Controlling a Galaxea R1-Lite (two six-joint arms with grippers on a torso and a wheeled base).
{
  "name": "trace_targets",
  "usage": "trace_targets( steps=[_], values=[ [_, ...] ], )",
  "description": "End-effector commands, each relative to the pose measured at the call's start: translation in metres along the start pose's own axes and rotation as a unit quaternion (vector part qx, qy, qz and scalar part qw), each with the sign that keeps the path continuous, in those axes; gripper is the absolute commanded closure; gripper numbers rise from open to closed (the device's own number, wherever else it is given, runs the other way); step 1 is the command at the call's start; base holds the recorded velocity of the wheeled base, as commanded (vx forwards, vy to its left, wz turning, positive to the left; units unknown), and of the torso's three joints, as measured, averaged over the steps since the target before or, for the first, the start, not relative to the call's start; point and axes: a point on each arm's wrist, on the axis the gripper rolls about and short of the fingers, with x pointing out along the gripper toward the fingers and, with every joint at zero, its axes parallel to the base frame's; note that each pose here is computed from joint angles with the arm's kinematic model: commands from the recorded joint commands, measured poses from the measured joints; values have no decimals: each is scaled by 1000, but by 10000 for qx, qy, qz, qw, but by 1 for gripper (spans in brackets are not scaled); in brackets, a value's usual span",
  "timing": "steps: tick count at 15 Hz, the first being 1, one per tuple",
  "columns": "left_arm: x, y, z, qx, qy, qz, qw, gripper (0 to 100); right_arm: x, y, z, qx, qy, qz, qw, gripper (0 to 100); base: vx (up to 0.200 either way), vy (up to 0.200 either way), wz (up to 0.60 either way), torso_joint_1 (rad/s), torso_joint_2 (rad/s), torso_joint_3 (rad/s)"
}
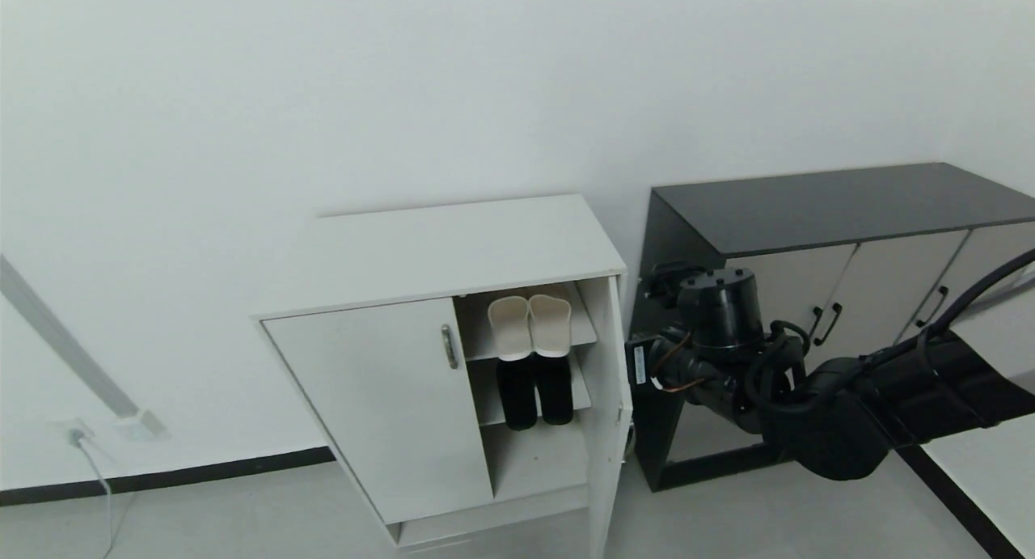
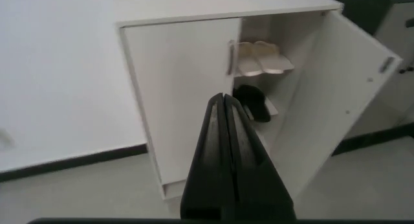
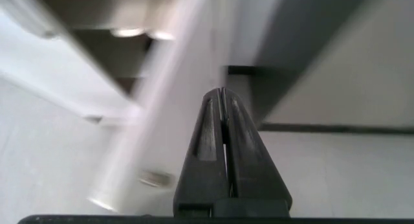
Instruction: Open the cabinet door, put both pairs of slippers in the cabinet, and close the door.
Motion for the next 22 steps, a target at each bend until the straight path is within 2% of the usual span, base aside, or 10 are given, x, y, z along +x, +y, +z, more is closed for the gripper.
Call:
trace_targets(
  steps=[1,4,7,10,12,17,22],
  values=[
    [0,0,0,-1,-2,2,10000,100,0,-1,-1,-20,-7,-4,10000,100,0,0,0,0,0,0],
    [0,0,0,-1,-2,2,10000,100,-5,-3,-5,-206,-114,224,9995,100,0,0,0,0,0,0],
    [0,0,0,-1,-2,2,10000,100,-3,-13,-3,-288,-131,85,9995,100,0,0,0,0,0,0],
    [0,0,0,-1,-2,2,10000,100,5,-27,-8,-430,28,-131,9990,100,0,0,0,0,0,0],
    [0,0,0,-1,-2,2,10000,100,7,-28,-13,-462,161,-154,9987,100,0,0,0,0,0,0],
    [0,0,0,-1,-2,2,10000,100,21,-21,-34,-571,453,-101,9973,100,0,0,0,0,0,0],
    [0,0,0,-1,-2,2,10000,100,13,6,-39,-531,165,531,9970,100,0,0,0,0,0,0]
  ],
)
